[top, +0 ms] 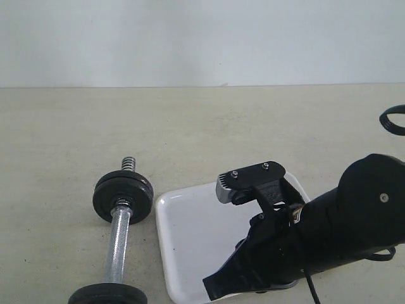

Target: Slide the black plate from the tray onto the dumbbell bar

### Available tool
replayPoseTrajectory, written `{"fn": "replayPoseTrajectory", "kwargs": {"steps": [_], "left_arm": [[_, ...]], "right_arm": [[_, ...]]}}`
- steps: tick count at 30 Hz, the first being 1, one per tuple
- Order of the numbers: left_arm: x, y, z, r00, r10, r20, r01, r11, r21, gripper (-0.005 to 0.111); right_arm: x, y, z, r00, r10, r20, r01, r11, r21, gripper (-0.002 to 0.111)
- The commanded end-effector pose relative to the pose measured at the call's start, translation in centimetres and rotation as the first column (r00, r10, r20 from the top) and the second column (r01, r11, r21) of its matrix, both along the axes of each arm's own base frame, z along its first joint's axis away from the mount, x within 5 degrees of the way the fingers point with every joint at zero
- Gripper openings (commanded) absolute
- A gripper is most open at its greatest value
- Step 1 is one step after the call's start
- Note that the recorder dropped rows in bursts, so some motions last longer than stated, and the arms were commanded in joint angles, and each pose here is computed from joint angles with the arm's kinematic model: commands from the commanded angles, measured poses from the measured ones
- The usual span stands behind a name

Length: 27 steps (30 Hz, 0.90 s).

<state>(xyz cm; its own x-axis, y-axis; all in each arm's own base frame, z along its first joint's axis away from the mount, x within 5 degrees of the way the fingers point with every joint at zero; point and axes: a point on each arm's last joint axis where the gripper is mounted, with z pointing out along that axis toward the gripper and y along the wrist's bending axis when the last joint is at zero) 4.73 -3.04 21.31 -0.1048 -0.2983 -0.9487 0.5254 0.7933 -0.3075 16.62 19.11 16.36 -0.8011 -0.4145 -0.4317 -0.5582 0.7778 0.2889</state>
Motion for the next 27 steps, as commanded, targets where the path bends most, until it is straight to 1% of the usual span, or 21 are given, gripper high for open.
{"fn": "replayPoseTrajectory", "kwargs": {"steps": [1,3,4,27], "left_arm": [[-0.32,-0.50,-1.07,0.998,-0.062,0.010,0.059,0.975,0.212,0.027],[-0.44,-0.64,-1.43,0.996,-0.086,0.008,0.081,0.956,0.282,0.027],[-0.49,-0.68,-1.54,0.996,-0.094,-0.002,0.090,0.953,0.289,0.027],[-0.49,-0.68,-1.54,0.996,-0.094,-0.002,0.090,0.953,0.289,0.027]], "right_arm": [[0.03,-0.10,0.07,1.000,-0.003,0.006,0.003,1.000,0.002,0.001],[0.03,-0.10,0.07,1.000,-0.003,0.006,0.003,1.000,0.002,0.001],[0.03,-0.10,0.07,1.000,-0.003,0.006,0.003,1.000,0.002,0.001],[-0.13,-0.12,0.01,1.000,0.005,-0.010,-0.005,1.000,-0.003,0.001]]}}
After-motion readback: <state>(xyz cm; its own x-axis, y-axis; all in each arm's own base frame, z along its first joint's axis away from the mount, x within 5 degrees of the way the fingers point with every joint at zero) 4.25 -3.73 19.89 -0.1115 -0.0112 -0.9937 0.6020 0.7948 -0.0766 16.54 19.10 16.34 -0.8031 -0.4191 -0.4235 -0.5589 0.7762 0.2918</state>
